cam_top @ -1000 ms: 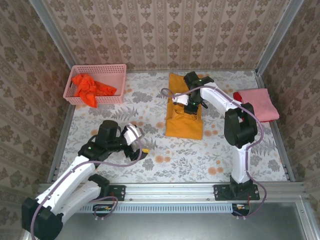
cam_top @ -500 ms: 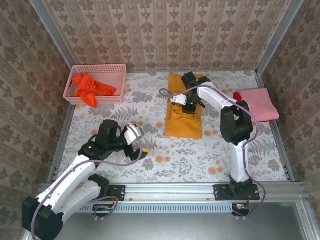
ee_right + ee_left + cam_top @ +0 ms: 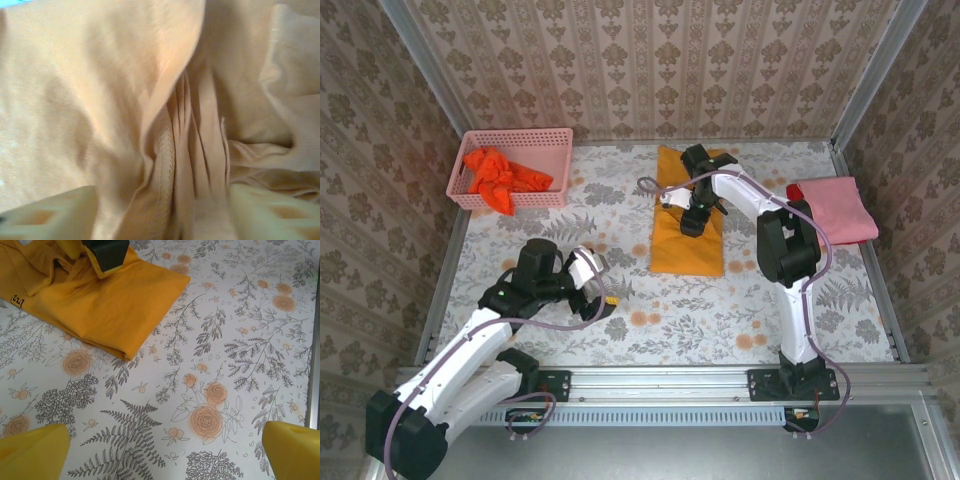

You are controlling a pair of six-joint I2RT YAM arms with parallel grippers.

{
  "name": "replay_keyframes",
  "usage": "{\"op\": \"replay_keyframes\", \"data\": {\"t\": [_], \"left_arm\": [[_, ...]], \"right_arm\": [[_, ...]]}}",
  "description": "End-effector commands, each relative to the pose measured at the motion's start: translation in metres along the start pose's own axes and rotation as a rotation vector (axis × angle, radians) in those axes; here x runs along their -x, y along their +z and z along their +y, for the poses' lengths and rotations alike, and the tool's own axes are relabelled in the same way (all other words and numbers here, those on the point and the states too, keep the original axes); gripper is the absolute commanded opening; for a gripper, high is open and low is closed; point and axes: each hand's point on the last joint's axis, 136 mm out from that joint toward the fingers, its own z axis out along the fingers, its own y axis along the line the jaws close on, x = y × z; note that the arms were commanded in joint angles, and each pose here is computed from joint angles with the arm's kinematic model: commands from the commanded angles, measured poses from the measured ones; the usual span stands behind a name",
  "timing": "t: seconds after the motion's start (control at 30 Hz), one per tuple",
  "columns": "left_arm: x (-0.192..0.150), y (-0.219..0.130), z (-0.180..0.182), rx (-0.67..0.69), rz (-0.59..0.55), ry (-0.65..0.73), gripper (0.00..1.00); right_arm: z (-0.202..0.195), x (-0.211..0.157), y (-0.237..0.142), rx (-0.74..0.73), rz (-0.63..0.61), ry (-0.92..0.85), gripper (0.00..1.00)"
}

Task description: Fold and stack the t-shirts

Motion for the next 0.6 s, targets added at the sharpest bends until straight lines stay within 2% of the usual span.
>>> {"op": "replay_keyframes", "data": {"t": [0.0,0.17,0.3,0.43,0.57], "left_arm": [[0.012,-0.001,0.003,-0.011,-0.031,-0.033,1.00],[0.017,0.003,0.005,-0.021,-0.027,-0.066,1.00],[0.023,0.007,0.013,0.008,-0.048,-0.108,1.00],[0.022,0.012,0.016,0.012,-0.035,-0.145,1.00],[0.017,0.008,0.013,0.012,-0.012,-0.123,1.00]], "right_arm": [[-0.027,0.015,-0.048,-0.174,-0.085,0.059,0.89],[-0.014,0.030,-0.073,-0.189,-0.228,0.106,0.92],[0.008,0.031,-0.068,-0.166,-0.294,0.137,0.90],[0.046,0.034,-0.063,-0.171,-0.340,0.007,0.87],[0.094,0.025,-0.051,-0.112,-0.326,-0.092,0.73]]}}
